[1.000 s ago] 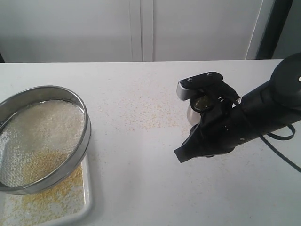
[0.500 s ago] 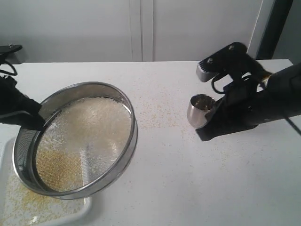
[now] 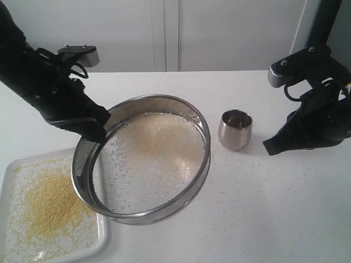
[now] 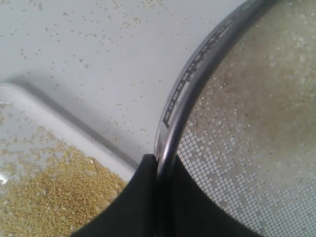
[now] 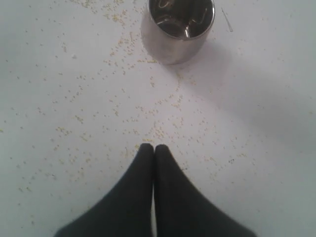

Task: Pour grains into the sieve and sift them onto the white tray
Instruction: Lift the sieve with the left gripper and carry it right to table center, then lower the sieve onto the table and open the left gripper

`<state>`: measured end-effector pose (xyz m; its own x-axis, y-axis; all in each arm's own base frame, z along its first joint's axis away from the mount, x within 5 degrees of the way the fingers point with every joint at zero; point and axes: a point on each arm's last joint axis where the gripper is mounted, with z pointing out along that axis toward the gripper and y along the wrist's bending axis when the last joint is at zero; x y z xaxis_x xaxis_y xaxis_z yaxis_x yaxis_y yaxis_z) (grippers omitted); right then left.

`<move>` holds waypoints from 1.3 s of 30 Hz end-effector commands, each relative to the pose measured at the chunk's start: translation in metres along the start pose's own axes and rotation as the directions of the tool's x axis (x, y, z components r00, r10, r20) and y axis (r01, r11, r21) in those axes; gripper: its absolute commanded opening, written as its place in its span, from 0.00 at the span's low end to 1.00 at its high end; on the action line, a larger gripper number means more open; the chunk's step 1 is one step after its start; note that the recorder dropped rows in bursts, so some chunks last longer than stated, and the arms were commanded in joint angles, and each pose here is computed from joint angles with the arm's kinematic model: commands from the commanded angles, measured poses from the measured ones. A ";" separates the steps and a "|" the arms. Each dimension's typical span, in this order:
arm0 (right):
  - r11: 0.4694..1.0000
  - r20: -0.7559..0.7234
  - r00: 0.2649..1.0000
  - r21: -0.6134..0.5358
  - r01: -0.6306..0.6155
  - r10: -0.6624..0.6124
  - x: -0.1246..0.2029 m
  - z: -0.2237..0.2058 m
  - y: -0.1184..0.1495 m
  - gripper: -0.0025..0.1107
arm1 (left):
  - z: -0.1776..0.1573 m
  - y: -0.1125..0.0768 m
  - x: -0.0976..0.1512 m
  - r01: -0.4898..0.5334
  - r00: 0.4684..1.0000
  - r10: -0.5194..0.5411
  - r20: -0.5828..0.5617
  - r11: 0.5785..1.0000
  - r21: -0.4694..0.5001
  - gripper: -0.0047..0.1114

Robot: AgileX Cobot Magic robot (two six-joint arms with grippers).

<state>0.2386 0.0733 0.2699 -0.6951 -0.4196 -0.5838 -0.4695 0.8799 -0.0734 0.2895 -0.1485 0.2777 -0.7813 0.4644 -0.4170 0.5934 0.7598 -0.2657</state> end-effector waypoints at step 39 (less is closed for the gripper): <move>0.999 0.100 0.994 0.007 -0.051 0.050 -0.009 -0.003 -0.002 0.02 | 0.126 0.006 -0.056 0.099 0.967 -0.115 -0.229 0.992 -0.081 0.04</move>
<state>0.2435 0.0758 0.2742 -0.6680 -0.3689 -0.6463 -0.4426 0.8951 -0.0534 0.3623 -0.2253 0.1843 -0.8539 0.4904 -0.1745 0.5188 0.8288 -0.2095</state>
